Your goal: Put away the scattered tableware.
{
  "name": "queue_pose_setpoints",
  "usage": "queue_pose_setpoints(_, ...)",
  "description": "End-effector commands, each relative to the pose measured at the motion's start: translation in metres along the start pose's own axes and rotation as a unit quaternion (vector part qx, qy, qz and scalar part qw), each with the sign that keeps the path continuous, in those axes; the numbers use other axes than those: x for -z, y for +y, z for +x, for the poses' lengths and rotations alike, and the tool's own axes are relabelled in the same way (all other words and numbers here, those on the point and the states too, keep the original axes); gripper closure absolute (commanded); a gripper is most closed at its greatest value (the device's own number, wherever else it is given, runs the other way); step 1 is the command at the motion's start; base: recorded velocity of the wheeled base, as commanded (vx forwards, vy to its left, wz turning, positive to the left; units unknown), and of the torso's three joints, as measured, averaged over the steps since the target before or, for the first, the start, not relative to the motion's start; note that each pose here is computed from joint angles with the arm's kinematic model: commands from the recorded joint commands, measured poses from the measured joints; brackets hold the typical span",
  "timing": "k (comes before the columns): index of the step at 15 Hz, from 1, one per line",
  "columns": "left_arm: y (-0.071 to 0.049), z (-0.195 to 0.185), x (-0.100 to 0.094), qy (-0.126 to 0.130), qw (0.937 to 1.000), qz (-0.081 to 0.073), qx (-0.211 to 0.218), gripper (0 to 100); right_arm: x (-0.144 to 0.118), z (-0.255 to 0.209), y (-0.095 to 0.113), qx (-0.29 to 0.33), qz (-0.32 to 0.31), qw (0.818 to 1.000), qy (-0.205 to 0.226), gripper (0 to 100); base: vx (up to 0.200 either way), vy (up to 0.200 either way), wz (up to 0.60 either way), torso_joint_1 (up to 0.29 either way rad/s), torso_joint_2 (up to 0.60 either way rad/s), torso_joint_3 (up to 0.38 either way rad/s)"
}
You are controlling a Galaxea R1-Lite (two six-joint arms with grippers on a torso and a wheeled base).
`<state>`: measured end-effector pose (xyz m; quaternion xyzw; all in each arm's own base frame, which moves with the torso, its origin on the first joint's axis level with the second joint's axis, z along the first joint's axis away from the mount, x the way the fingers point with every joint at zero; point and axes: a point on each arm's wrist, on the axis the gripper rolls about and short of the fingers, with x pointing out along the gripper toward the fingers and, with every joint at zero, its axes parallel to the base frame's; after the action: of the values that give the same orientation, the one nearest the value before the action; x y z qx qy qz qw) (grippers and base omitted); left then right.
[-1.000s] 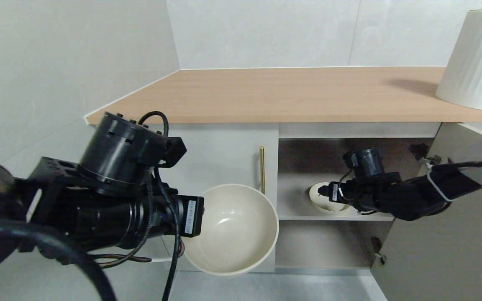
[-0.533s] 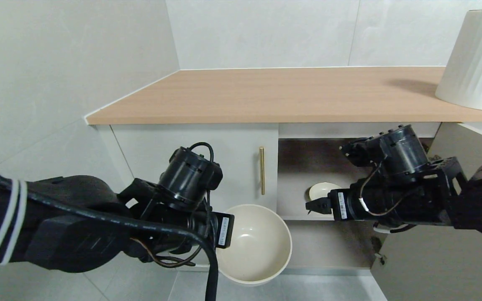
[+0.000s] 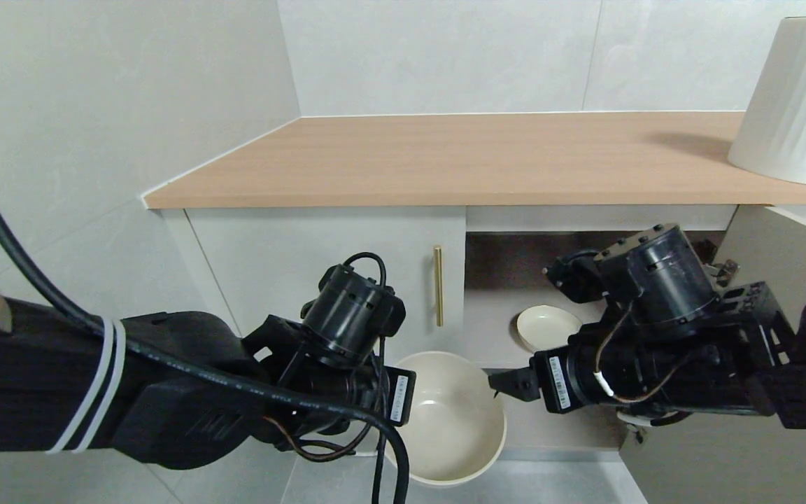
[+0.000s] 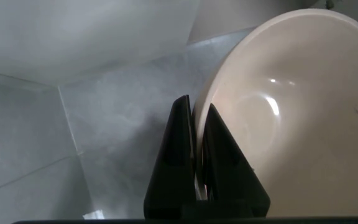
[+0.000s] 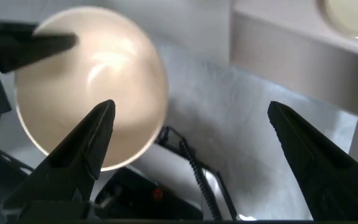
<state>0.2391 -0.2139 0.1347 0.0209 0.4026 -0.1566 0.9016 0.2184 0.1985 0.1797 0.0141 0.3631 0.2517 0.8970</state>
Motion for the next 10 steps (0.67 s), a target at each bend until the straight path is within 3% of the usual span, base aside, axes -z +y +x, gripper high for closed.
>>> queue_pose_setpoints(1, -0.002, -0.003, 0.0, -0.006, 1.0, 0.002, -0.003, 100, 0.013, 0.025, 0.007, 0.003, -0.012, 0.999, 0.04, 0, 0.0, 0.0, 0.0, 0.0, 0.0, 0.0)
queue_pose_setpoints(9, -0.002, -0.001, 0.0, -0.025, 0.9997, -0.002, -0.004, 100, 0.016, 0.035, 0.008, 0.007, -0.012, 0.999, 0.049, 0, 0.0, 0.0, 0.0, 0.0, 0.0, 0.0)
queue_pose_setpoints(10, -0.002, -0.001, 0.0, -0.025, 0.9997, -0.002, -0.004, 100, 0.016, 0.035, 0.008, 0.007, -0.012, 0.999, 0.049, 100, 0.0, 0.0, 0.0, 0.0, 0.0, 0.0)
